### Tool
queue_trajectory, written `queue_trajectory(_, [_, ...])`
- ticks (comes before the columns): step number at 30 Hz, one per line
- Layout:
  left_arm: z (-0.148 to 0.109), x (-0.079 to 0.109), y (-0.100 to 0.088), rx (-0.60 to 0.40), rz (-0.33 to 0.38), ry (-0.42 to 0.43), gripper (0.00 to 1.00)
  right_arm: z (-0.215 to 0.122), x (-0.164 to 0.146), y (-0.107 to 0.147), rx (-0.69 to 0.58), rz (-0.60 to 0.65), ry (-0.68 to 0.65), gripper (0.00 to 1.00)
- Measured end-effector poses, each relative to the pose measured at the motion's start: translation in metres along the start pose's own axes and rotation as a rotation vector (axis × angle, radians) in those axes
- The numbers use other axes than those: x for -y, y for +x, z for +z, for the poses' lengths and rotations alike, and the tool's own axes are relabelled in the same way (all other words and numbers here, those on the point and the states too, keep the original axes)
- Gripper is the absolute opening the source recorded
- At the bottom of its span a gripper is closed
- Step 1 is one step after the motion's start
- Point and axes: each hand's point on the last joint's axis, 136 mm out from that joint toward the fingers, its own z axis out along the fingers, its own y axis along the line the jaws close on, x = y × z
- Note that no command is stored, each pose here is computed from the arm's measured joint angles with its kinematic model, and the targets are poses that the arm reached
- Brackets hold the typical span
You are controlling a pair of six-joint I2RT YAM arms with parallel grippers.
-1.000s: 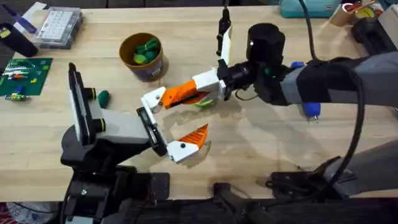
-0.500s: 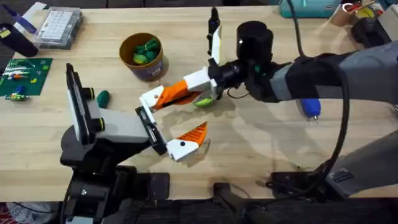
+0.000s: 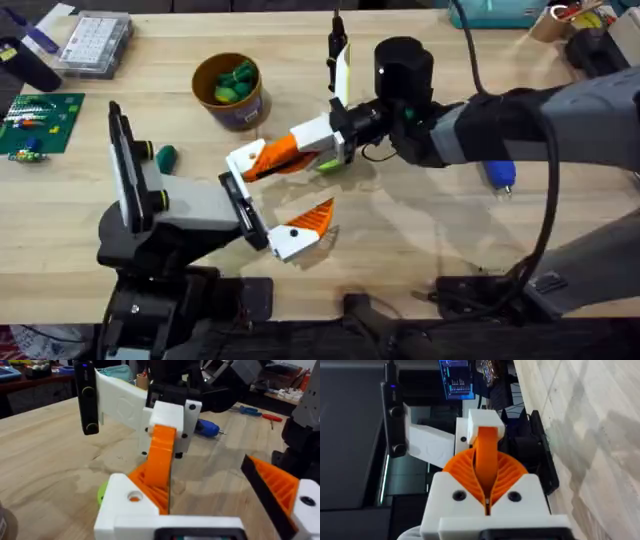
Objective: Pick up the gripper from the table and insert it into the empty holder that is missing its gripper. Then pick up a screw, insert it into the mounting hole, and use the screwdriver to tighten it. Finally, clean up the table by picking up the vegetable and placing it into the bucket.
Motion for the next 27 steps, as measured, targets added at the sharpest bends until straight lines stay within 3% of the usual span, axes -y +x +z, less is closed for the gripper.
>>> queue_trajectory(8, [0.000, -0.003, 0.000, 0.002, -0.014, -0.020, 0.989, 0.004, 0.003, -0.015, 0.013, -0.008, 0.003, 0.017])
queue_trajectory(27, [-0.001, -0.009, -0.001, 0.006, -0.013, -0.051, 0.989, 0.008, 0.003, -0.022, 0.046, -0.012, 0.014, 0.017])
